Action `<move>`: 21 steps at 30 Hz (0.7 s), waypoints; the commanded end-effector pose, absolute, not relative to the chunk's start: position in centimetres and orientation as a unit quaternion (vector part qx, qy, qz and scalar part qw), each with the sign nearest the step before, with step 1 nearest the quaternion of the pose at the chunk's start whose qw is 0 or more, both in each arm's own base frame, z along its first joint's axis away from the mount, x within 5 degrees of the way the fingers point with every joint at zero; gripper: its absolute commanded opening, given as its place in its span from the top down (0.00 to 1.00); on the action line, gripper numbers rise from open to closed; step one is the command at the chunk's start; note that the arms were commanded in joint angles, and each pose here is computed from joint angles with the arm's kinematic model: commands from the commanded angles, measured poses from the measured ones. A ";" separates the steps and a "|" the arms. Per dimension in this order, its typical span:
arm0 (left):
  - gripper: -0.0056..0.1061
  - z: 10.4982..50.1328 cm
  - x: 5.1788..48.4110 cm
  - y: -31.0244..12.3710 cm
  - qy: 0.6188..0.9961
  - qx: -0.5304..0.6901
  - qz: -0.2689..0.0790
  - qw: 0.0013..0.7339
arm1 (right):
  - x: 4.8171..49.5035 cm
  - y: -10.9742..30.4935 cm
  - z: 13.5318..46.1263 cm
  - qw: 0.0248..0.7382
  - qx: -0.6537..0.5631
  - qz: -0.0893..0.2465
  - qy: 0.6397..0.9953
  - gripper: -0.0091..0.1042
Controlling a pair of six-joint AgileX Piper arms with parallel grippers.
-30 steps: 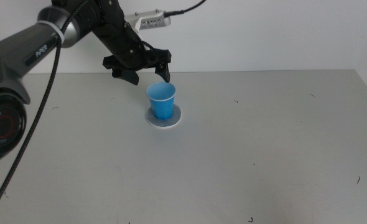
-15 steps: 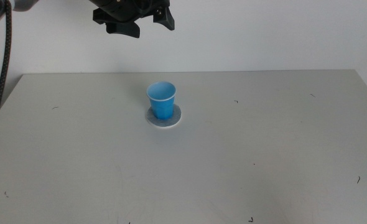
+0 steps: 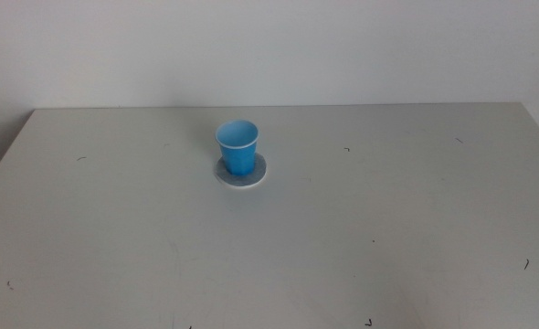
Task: Place an empty cup on a cup mat.
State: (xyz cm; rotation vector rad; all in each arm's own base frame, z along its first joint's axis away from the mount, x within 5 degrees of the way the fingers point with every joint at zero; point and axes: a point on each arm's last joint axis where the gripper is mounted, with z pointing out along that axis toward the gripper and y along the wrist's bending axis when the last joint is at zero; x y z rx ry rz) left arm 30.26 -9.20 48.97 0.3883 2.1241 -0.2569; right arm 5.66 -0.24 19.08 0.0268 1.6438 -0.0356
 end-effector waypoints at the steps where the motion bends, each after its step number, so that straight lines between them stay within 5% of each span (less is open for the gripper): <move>1: 0.01 51.6 26.0 -7.5 0.825 0.149 -0.081 0.540 | 5.4 -0.2 20.2 0.719 0.004 -0.023 0.694 0.09; 9: 0.01 47.0 18.6 -3.8 0.810 0.122 -0.032 0.573 | 5.4 -0.2 20.2 0.719 0.004 -0.023 0.694 0.09; 21: 0.01 30.7 11.0 -1.4 0.779 0.092 -0.004 0.620 | 5.4 -0.2 20.2 0.719 0.004 -0.023 0.694 0.09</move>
